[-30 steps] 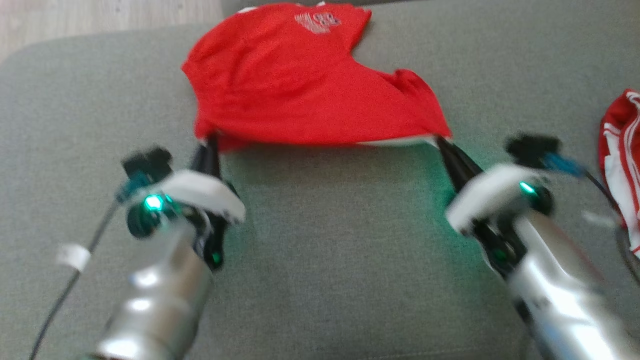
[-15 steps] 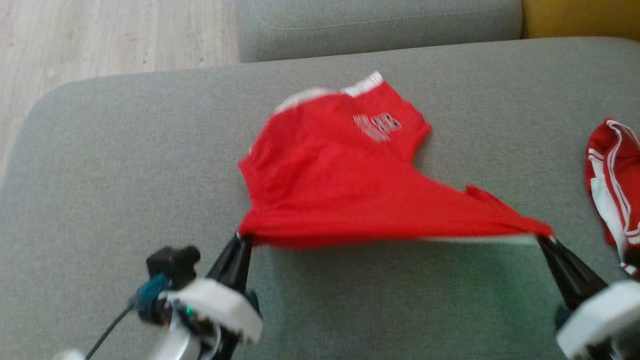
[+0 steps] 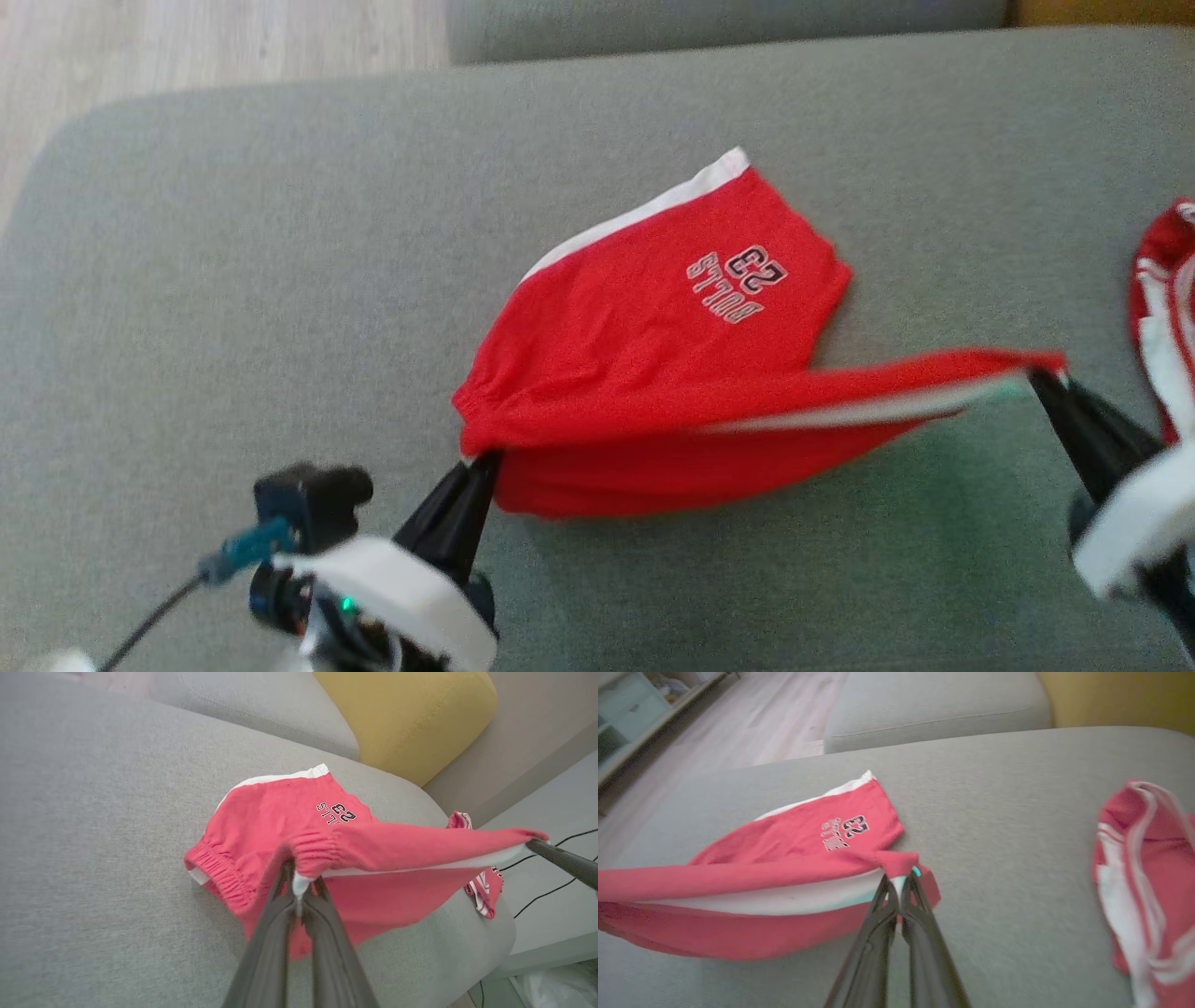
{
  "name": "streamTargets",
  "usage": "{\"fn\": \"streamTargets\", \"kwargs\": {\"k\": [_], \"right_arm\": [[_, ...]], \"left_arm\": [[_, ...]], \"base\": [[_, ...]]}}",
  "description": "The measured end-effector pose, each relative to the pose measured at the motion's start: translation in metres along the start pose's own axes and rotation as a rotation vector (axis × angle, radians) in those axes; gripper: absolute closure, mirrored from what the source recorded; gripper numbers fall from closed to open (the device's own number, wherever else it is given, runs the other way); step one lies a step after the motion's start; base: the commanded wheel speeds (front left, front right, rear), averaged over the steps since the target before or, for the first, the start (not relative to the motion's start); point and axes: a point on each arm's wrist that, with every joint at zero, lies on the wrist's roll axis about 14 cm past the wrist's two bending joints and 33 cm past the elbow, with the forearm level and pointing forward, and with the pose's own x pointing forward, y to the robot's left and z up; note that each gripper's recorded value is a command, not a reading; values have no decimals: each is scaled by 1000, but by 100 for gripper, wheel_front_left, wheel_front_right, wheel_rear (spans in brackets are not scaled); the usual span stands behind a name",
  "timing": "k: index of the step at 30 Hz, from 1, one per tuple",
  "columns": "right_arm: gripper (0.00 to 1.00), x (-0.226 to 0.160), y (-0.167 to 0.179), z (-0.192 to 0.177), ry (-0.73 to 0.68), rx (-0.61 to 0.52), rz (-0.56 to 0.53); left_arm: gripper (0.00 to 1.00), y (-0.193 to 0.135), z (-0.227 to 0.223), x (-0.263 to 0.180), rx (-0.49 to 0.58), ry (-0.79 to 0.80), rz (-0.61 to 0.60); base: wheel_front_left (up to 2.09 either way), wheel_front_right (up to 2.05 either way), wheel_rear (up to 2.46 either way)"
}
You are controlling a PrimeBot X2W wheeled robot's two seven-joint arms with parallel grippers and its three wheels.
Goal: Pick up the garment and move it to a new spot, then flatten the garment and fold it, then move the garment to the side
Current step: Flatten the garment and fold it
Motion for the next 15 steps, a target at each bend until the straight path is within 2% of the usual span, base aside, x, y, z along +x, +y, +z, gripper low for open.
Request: {"fn": "streamTargets", "kwargs": {"k": [5,15], "right_arm": [[100,59,9,17,53,2,97],[100,171,39,38,174,-29,230]], "left_arm": [[100,18,-7,35,-88,52,-9],[100,65,4,70,-136,-8,67]], "base": [[0,0,0],[0,0,0]]}}
